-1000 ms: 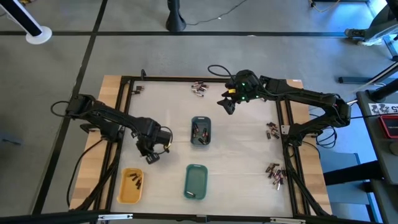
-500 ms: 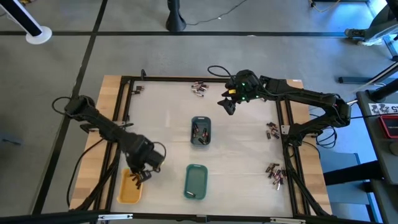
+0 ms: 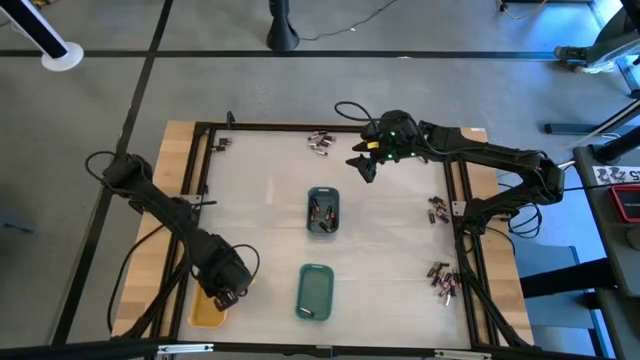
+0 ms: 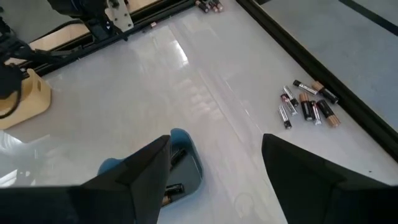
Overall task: Sort batteries
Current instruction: Put the small black battery into the yellow bin, then put the silver battery into the green bin
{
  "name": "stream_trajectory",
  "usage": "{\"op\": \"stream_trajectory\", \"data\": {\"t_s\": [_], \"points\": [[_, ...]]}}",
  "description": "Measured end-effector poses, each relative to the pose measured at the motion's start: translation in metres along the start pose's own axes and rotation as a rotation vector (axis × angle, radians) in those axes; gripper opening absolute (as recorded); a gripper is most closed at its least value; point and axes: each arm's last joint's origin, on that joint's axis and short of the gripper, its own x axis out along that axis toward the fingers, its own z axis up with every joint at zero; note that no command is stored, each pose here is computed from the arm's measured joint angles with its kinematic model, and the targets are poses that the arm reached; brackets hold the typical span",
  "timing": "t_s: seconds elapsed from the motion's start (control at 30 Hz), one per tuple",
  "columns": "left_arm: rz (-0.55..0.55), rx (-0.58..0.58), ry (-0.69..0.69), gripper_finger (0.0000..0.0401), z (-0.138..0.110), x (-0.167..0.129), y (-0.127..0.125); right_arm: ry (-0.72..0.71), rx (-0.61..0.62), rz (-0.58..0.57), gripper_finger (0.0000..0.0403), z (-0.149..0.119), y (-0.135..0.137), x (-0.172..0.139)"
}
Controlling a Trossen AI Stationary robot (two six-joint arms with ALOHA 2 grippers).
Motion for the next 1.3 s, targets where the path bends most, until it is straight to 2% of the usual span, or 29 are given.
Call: {"op": "stream_trajectory", "data": {"t_s": [0.07, 0.27, 0.37, 0.63, 0.97, 1.07, 1.17, 1.3], "points": [[0.012, -0.003, -0.003, 0.0022, 0.002, 0.008, 0.005, 0.000, 0.000, 0.000, 0.0254, 0.000, 0.000, 0.000], [-0.050, 0.014, -0.015, 0.0029, 0.009, 0.023, 0.009, 0.003, 0.006, -0.001, 0.0254, 0.000, 0.000, 0.000], [-0.036, 0.001, -0.013, 0.0030, 0.009, 0.025, 0.012, 0.004, 0.007, 0.000, 0.0254, 0.000, 0.000, 0.000], [-0.036, 0.083, -0.017, 0.0039, 0.010, 0.025, 0.012, 0.004, 0.009, -0.001, 0.0254, 0.000, 0.000, 0.000], [-0.044, 0.054, 0.008, 0.0166, 0.010, 0.023, 0.013, 0.000, 0.003, -0.017, 0.0254, 0.000, -0.001, 0.000], [-0.104, 0.063, -0.008, 0.0190, 0.006, 0.009, 0.015, -0.003, 0.002, -0.033, 0.0254, 0.000, -0.001, 0.000], [-0.187, 0.101, -0.066, 0.0197, -0.002, -0.016, 0.023, -0.008, 0.001, -0.042, 0.0254, 0.000, -0.001, 0.000], [-0.362, 0.153, -0.234, 0.0194, -0.012, -0.058, 0.037, -0.029, 0.008, -0.050, 0.0254, 0.003, -0.005, -0.001]]}}
